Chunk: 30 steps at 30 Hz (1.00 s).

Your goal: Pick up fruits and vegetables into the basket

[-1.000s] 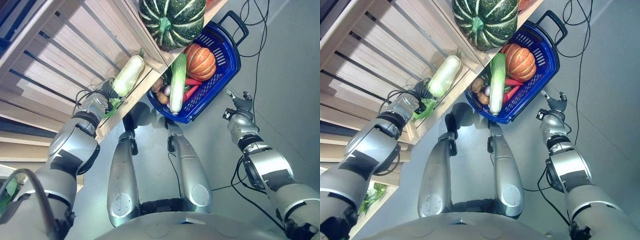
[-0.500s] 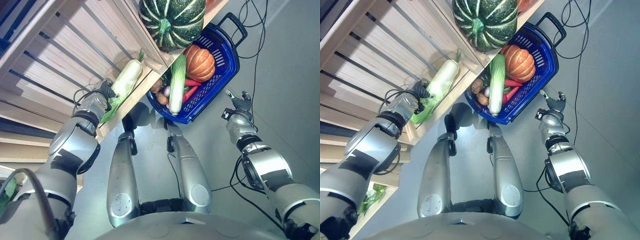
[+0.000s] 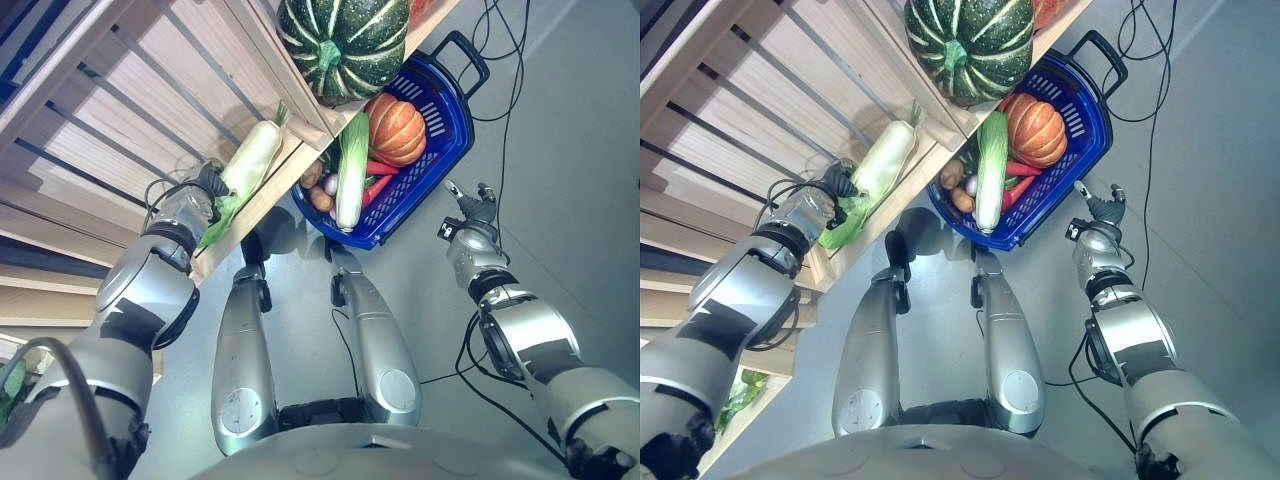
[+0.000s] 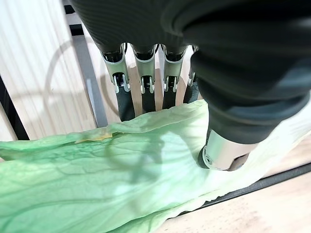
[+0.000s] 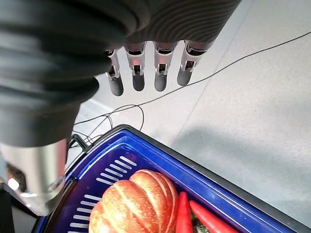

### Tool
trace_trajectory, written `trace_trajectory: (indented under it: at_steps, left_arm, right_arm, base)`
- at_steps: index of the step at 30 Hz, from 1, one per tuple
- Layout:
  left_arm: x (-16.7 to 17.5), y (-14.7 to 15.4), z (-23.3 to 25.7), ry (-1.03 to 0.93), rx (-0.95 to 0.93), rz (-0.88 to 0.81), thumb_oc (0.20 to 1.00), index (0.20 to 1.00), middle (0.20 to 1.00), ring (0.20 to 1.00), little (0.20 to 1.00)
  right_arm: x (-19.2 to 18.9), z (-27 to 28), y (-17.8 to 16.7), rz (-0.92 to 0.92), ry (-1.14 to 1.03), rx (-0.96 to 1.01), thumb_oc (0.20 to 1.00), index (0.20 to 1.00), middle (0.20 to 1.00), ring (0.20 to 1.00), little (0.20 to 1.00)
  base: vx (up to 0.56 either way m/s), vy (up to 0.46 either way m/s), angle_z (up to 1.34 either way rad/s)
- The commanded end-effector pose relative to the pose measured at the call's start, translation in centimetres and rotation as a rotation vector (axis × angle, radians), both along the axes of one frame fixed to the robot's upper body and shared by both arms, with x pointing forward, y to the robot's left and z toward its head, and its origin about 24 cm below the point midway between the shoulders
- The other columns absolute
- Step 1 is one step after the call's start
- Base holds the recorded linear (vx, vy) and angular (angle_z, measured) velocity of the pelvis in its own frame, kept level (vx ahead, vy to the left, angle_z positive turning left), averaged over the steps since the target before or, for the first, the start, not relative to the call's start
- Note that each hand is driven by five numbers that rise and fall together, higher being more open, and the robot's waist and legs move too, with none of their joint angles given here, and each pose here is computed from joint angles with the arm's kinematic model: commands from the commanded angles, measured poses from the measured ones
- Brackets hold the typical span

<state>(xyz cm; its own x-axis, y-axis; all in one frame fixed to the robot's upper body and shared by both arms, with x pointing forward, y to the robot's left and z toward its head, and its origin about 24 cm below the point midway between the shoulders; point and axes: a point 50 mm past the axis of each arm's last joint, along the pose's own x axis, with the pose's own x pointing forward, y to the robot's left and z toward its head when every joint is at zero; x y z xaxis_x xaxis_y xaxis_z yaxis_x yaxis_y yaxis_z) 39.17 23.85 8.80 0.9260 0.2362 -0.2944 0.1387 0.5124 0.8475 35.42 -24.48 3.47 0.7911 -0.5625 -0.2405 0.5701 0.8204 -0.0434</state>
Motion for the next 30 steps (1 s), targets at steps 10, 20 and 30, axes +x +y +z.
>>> trace_trajectory:
  at_steps: [10, 20, 30]
  left_arm:
    - [-1.0, -0.3, -0.6, -0.296, -0.445, 0.02, 0.2, 0.2, 0.2, 0.2, 0.2]
    - [-1.3, -2.5, 1.9, -0.521, -0.52, -0.076, 0.2, 0.2, 0.2, 0.2, 0.2]
    - [-1.8, -4.3, 5.0, -0.705, -0.572, -0.174, 0.2, 0.2, 0.2, 0.2, 0.2]
  right_arm:
    - [-0.6, 1.9, -1.4, -0.045, -0.213, -0.036, 1.0, 1.0, 1.0, 1.0, 1.0]
    - [-0.2, 5.5, 0.3, 0.008, -0.419, -0.023, 1.0, 1.0, 1.0, 1.0, 1.0]
    - [-0.8, 8.7, 2.8, 0.141, -0.609, -0.01, 1.0, 1.0, 1.0, 1.0, 1.0]
  base:
    - [0.0, 0.0, 0.0]
    - [-0.01, 0.014, 0.03]
    - [0.0, 0.003, 0.01]
